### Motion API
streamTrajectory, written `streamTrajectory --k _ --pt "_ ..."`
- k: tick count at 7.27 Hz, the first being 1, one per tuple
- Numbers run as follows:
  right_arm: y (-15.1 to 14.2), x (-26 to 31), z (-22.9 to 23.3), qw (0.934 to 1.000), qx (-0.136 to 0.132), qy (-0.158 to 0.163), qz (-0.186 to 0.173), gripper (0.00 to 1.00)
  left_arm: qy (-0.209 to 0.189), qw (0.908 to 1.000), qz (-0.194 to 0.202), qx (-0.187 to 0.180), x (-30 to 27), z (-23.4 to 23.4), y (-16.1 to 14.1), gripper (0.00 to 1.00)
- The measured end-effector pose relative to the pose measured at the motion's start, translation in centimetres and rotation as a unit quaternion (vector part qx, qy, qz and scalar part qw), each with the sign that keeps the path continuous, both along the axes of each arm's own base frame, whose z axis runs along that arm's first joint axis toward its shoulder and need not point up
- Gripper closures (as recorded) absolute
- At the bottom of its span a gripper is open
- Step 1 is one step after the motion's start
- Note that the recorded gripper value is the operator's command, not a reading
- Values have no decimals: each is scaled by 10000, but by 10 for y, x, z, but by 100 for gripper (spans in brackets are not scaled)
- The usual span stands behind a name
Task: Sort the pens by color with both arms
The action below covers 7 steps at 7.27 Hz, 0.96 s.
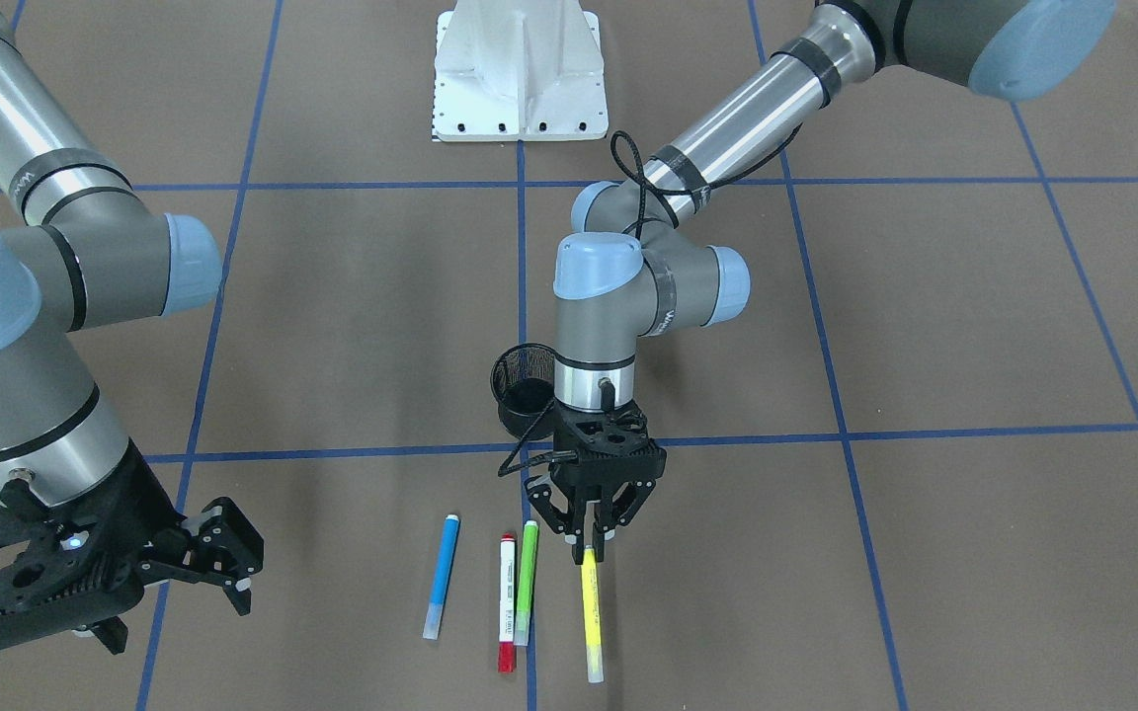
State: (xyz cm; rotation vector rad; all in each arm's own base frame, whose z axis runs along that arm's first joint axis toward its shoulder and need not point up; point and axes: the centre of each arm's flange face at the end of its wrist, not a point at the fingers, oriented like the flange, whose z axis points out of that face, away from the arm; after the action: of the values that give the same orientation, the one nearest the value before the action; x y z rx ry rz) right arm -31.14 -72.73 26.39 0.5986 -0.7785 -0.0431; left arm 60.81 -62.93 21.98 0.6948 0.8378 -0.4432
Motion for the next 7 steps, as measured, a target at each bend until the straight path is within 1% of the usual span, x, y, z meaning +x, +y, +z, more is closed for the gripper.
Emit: streamTrajectory --k 1,2,4,5,6,7 --pt "0 0 1 10000 -5 5 -1 1 4 10000 20 4 3 -1 3 66" --pt "-1 0 1 10000 -11 10 -2 1 13 10000 46 5 5 -3 4 1" --pt "-2 -1 4 10000 -30 31 -9 1 -5 9999 140 15 8 -5 6 0" --pt "-3 -2 4 10000 -25 47 -20 1 -31 9997 247 77 5 -9 6 0" --pt "-5 0 1 10000 17 60 -35 1 -85 9989 411 190 -7 -16 -1 0" --pt "-7 4 -6 9999 76 41 -76 1 -197 9976 570 343 -32 -21 -18 0"
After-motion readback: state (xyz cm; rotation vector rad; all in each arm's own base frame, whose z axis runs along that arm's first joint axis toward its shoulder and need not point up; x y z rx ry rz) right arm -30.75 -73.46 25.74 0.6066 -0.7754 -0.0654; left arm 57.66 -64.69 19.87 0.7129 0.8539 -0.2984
